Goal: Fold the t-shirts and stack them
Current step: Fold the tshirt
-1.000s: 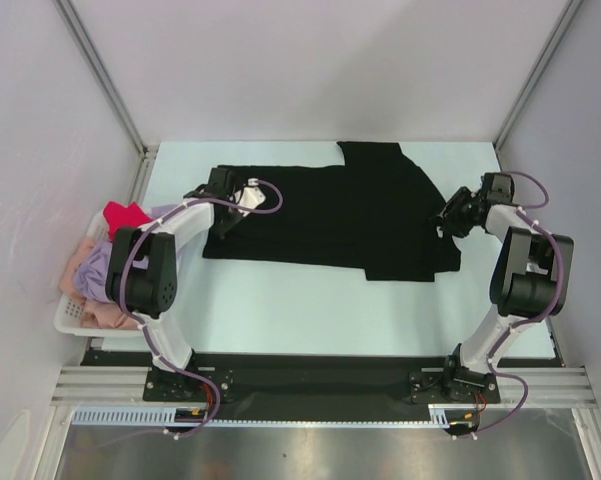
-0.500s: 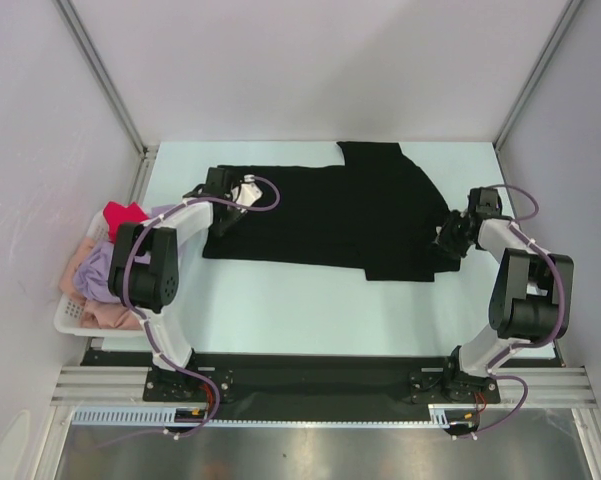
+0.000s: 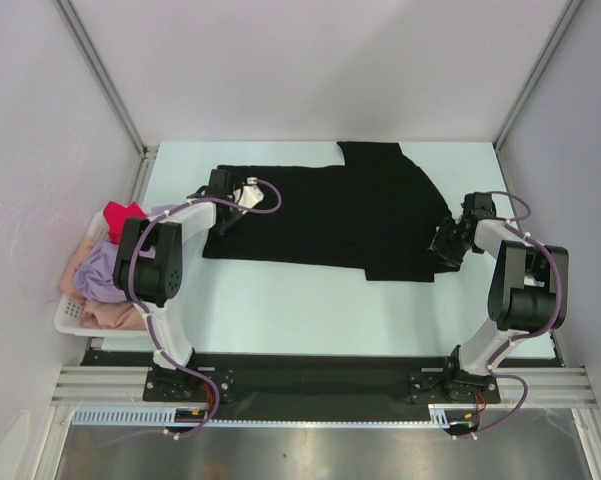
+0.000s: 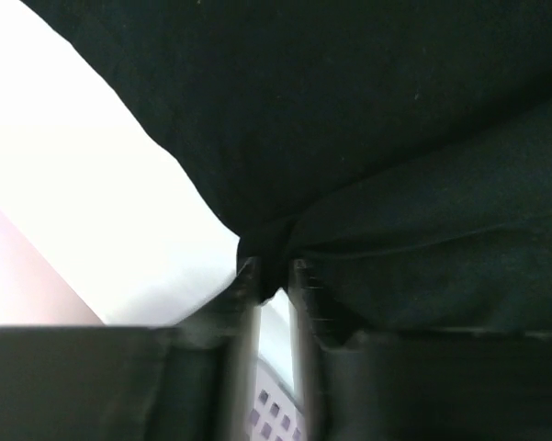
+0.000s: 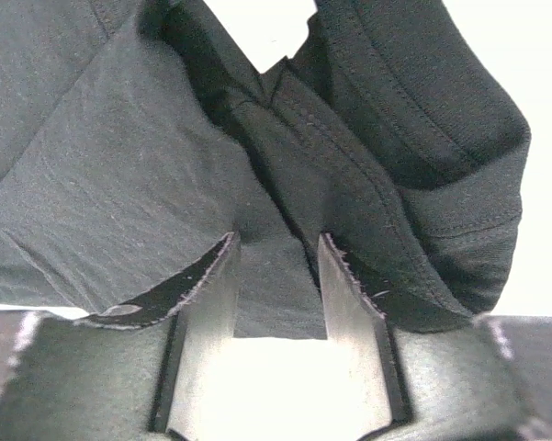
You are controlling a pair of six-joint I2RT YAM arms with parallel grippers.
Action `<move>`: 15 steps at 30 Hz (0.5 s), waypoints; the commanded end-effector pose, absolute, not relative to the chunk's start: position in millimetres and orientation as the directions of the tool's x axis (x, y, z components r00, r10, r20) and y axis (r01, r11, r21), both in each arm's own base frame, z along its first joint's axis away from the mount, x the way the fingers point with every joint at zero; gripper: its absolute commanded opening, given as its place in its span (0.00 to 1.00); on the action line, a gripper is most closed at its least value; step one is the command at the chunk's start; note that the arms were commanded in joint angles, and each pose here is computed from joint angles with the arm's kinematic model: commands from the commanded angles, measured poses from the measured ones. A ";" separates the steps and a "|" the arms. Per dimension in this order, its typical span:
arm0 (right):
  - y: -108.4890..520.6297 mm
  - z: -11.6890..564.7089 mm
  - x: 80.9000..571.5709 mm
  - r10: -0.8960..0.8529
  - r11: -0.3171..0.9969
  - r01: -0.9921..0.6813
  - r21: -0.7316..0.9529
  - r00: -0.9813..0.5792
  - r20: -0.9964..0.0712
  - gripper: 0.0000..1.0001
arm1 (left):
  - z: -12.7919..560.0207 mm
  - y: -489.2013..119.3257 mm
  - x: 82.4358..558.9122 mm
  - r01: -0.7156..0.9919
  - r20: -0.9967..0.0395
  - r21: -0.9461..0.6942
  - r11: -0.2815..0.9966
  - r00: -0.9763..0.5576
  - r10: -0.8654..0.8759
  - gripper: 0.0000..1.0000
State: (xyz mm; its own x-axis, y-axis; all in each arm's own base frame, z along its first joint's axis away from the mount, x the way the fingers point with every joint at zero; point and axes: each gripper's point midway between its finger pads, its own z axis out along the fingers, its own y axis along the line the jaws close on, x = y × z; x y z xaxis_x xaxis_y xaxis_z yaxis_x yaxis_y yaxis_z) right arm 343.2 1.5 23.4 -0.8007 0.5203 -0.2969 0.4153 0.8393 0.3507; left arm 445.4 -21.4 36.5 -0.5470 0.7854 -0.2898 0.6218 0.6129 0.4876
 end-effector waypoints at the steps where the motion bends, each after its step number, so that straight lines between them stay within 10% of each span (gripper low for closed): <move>1: -6.5 25.7 344.3 0.482 0.872 0.402 0.281 -0.808 -0.339 0.46 | 46.8 -17.3 456.6 0.602 -0.305 0.523 0.603 -0.529 0.792 0.19; 4: -0.4 22.2 344.8 0.476 0.871 0.385 0.305 -0.816 -0.328 0.40 | 49.2 -20.0 455.5 0.604 -0.316 0.515 0.608 -0.526 0.790 0.02; 10: 8.7 27.5 352.2 0.517 0.835 0.389 0.390 -0.797 -0.311 0.04 | 55.1 -18.0 455.0 0.591 -0.324 0.520 0.617 -0.532 0.783 0.01; 15: 0.5 52.3 363.3 0.524 0.837 0.384 0.389 -0.766 -0.373 0.00 | 62.5 -13.8 457.9 0.569 -0.349 0.516 0.641 -0.543 0.763 0.00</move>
State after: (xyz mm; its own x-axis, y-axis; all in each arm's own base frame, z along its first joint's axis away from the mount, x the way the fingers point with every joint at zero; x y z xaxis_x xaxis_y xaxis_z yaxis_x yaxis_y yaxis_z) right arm 345.5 3.6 22.9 -0.8013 0.5185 -0.2985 0.4095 0.8391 0.3582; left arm 446.3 -20.8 36.2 -0.5419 0.7877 -0.2930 0.6255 0.6109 0.4853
